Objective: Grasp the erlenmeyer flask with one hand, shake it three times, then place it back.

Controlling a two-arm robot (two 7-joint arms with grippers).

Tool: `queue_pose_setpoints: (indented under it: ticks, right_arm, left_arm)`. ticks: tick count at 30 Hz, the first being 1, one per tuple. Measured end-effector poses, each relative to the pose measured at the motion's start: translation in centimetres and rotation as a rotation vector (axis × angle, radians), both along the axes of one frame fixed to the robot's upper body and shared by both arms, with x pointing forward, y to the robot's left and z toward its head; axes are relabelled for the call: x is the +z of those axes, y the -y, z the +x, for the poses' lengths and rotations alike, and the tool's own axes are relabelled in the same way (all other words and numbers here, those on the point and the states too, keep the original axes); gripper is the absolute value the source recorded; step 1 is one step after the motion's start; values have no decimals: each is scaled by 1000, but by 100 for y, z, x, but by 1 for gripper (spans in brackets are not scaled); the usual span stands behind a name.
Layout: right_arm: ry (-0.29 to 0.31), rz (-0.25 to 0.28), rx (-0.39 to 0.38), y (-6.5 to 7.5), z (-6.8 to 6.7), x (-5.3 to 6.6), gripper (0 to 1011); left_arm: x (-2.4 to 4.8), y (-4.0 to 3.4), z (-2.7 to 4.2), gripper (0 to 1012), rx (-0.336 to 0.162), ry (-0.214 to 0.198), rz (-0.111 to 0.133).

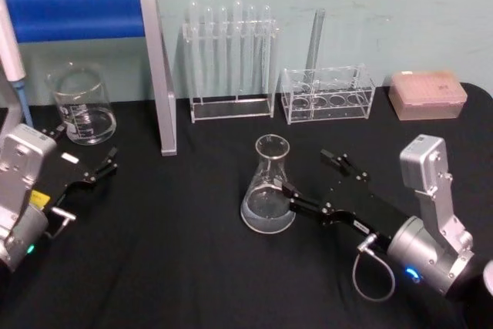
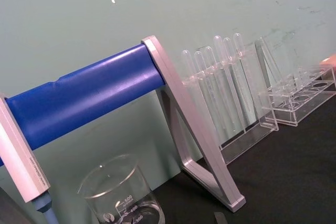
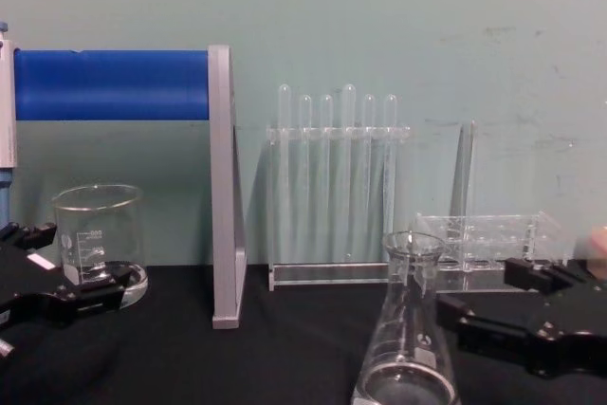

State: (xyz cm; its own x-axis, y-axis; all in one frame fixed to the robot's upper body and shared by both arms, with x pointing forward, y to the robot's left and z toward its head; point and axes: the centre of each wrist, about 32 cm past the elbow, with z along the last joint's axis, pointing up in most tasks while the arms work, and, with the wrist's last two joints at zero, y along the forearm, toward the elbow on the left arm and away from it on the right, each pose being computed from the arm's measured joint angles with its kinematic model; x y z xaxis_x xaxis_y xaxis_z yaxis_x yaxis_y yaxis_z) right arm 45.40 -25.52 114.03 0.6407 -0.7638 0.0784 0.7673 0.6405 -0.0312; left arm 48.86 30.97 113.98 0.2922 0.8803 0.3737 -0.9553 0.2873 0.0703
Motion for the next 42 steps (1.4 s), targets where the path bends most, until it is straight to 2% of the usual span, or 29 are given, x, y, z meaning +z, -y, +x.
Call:
queue_pose_setpoints:
  ticks: [19,33,42]
  right_arm:
    - [-24,2,30,-229,207,-29,1000]
    - [-18,12,-10,-373,366,-51,1000]
    - [-16,14,-22,-435,415,-62,1000]
  left_arm:
    - [0,0,0,1001,0,0,0]
    - [0,0,0,1001,0,0,0]
    - [0,0,0,1001,0,0,0]
